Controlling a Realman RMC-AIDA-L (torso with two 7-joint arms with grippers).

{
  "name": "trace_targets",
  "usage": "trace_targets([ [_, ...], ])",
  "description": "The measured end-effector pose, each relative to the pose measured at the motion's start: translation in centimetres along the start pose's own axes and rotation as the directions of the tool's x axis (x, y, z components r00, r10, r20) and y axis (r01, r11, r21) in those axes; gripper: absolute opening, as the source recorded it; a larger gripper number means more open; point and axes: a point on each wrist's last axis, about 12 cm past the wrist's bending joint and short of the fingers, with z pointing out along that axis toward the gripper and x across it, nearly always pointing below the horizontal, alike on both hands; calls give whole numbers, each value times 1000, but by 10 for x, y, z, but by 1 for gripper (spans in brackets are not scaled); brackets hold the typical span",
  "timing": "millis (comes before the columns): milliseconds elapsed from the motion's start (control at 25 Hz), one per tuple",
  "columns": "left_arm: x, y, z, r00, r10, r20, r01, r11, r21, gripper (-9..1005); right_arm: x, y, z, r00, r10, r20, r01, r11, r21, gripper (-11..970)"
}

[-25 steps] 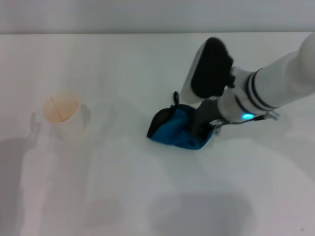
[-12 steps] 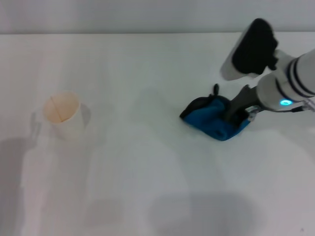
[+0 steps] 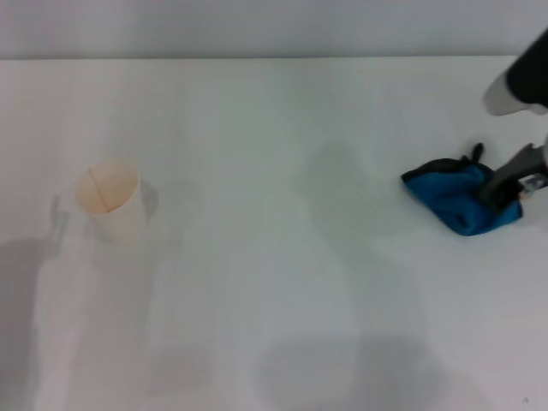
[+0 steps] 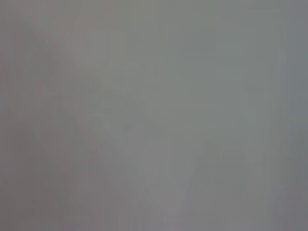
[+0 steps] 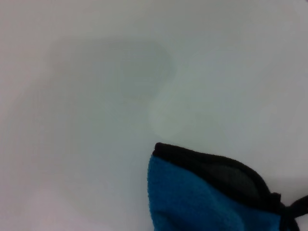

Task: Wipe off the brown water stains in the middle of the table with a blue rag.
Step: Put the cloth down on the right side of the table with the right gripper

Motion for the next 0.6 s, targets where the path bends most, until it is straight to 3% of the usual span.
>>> trace_targets([
  [200,0,1,0,1000,2,1,-2,1000,-4,876,27,-9,-15,996,81,-33,-82,997,-12,51],
  [600,0,3,1,1000,5,4,-5,1000,-15,875,67,-7,-36,977,188,-103,-195,979,-55,60],
])
